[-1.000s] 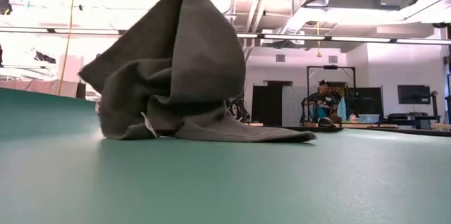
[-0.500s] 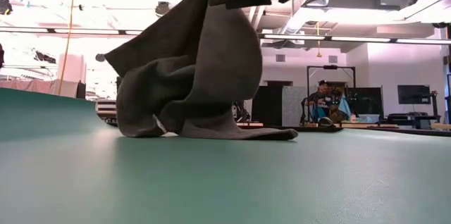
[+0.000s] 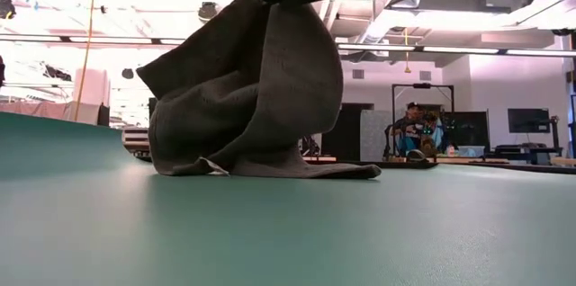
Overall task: Roll towel
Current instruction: Roll the gray towel
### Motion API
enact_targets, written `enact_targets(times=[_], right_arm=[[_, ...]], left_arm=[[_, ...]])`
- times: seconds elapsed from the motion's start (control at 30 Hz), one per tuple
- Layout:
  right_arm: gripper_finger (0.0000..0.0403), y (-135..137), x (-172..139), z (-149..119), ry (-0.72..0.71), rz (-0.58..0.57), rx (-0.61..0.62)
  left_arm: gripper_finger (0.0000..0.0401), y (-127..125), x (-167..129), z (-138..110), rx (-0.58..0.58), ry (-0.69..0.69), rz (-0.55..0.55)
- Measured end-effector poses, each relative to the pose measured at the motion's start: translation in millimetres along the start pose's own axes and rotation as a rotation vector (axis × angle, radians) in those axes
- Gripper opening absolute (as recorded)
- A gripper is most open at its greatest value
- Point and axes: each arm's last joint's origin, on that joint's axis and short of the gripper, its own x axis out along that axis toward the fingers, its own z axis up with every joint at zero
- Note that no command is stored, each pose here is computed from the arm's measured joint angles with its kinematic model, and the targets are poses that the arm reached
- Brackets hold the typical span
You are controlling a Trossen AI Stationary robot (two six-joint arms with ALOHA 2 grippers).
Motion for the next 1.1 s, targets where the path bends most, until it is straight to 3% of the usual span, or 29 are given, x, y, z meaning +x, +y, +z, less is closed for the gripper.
enact_targets(times=[0.27,0.37,0.5,0.53,0.83,0.93,1.1], right_arm=[[0.0217,-10.1,15.6,-15.5,0.057,-0.107,0.055],[0.0159,-11.9,18.4,-17.3,0.063,-0.118,0.099],[0.0034,-15.7,17.7,-14.2,0.07,-0.099,0.13],[0.002,-18.0,16.7,-11.3,0.072,-0.089,0.136],[0.0005,-58.4,-8.7,39.4,0.01,-0.106,0.2],[0.0003,-78.1,-15.0,56.9,-0.005,-0.133,0.157],[0.0002,-119.1,-20.7,92.3,-0.03,-0.201,0.034]], left_arm=[[0.0,-11.0,-9.6,-2.0,0.069,-0.012,-0.037],[0.0,-13.7,-16.5,-4.0,0.091,-0.009,-0.051],[0.0,-14.8,-24.9,-7.6,0.136,0.018,-0.044],[0.0,-14.8,-27.0,-9.3,0.155,0.029,-0.035],[0.0,-6.1,-51.9,-12.1,0.252,0.072,0.054],[0.0,0.9,-61.8,-3.7,0.295,0.035,0.073],[0.0,19.6,-79.1,14.1,0.492,-0.033,0.204]])
